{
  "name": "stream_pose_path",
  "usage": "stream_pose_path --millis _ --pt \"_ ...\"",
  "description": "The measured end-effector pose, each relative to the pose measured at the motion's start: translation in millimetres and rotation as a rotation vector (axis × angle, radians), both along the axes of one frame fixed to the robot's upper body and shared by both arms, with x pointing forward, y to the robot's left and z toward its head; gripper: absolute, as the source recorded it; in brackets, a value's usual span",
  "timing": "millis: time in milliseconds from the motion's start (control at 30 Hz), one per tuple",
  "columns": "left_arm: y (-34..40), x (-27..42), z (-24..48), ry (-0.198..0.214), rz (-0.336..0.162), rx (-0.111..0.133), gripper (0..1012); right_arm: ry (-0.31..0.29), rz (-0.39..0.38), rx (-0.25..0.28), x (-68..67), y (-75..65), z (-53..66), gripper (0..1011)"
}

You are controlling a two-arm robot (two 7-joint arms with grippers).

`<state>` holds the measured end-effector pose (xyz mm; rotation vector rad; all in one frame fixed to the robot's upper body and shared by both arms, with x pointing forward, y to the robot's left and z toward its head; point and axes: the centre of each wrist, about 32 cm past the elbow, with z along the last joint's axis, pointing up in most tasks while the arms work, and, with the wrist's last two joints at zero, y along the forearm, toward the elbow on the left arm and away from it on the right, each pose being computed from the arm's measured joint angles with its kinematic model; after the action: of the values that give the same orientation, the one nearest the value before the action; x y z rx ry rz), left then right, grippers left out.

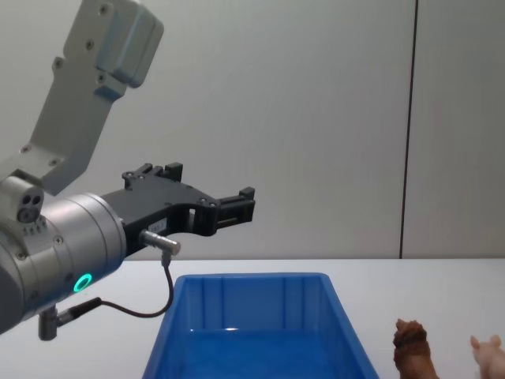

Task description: Pick up the two dolls from the table and place them into the box.

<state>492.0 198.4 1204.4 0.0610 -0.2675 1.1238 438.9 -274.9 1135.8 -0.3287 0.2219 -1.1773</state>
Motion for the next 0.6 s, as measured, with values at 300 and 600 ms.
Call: stream_pose_path --millis 300,600 --pt "0.0 0.0 0.0 0.000 0.000 0.000 1001 -0.007 -0.007 0.001 2.1 1.5 -1.8 543" --pt "0.0 0.0 0.0 0.000 0.000 0.000 1001 -0.054 -0.024 -0.013 3.9 2.9 1.9 381"
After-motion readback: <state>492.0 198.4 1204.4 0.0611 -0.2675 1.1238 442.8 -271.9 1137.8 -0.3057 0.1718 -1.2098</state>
